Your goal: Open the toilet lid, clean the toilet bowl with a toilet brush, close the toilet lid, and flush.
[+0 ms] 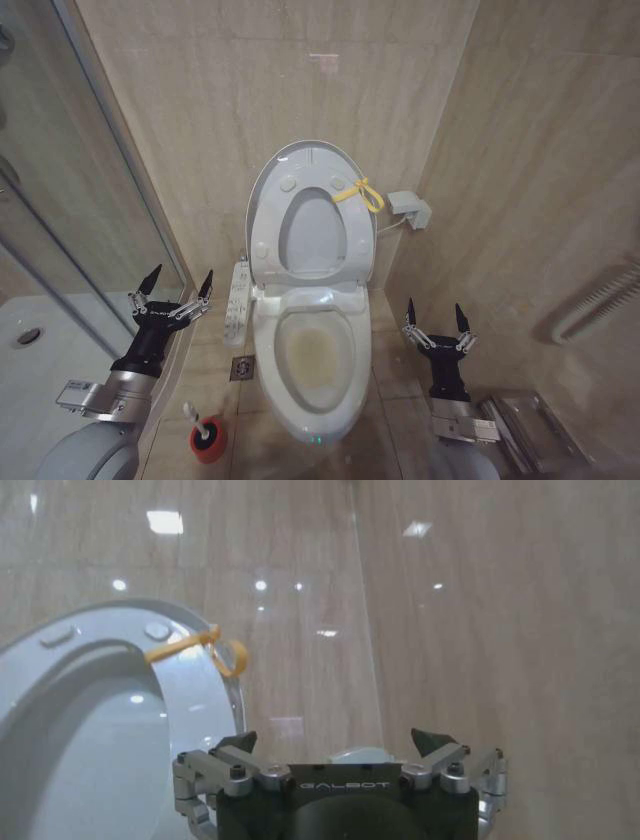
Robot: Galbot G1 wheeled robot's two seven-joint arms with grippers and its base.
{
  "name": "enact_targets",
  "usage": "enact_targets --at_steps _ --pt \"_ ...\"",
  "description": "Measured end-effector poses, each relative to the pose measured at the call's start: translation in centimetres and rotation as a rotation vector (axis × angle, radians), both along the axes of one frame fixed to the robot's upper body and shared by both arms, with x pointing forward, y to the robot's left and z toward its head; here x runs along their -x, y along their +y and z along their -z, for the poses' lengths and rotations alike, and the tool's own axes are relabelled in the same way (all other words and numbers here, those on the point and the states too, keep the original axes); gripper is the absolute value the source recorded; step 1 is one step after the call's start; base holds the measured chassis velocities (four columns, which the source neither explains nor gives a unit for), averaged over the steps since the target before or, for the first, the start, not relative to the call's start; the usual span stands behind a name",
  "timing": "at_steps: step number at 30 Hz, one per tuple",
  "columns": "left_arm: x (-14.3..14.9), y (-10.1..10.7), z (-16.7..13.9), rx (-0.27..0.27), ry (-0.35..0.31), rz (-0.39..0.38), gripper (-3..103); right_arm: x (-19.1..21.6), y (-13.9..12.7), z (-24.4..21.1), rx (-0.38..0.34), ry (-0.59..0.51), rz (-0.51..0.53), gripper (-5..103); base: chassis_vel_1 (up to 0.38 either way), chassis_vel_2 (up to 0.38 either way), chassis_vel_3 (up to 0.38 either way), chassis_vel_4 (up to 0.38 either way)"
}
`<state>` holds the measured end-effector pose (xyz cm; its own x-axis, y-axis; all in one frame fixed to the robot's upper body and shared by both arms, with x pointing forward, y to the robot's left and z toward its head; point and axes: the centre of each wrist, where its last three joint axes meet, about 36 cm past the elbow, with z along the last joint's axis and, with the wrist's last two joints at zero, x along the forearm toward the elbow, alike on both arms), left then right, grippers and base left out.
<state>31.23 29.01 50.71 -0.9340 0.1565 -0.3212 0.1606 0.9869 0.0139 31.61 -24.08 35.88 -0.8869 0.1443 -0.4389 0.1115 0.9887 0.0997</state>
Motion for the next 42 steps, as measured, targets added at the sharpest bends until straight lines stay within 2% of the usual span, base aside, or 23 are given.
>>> enact_targets --at_steps 9,21,27,32,36,42 --pt "-1.0 -0.2 0.6 0.002 0.012 0.023 100 -0.6 0.1 0.3 0.022 0.000 0.002 100 -0.174 0.176 0.186 -0.201" --pt "-1.8 0.7 0.2 0.011 0.003 0.010 100 -2.8 -0.5 -0.5 0.031 0.015 0.059 100 0.012 -0.012 -0.030 0.024" --pt "-1.9 1.2 -1.4 0.016 -0.036 0.006 100 -5.7 -2.2 -2.4 0.048 0.012 0.103 100 0.000 0.000 0.000 0.000" --pt "-1.9 2.4 -2.9 -0.018 -0.073 -0.024 100 -8.3 -4.2 -3.8 0.066 0.004 0.102 100 0.000 0.000 0.000 0.000" --pt "-2.3 3.1 -3.1 -0.027 -0.072 -0.046 100 -10.8 -5.8 -4.6 0.084 0.003 0.107 100 0.000 0.000 0.000 0.000" --pt "-2.6 3.7 -3.2 -0.010 -0.064 -0.065 100 -15.3 -8.0 -5.8 0.099 -0.009 0.111 100 0.000 0.000 0.000 0.000"
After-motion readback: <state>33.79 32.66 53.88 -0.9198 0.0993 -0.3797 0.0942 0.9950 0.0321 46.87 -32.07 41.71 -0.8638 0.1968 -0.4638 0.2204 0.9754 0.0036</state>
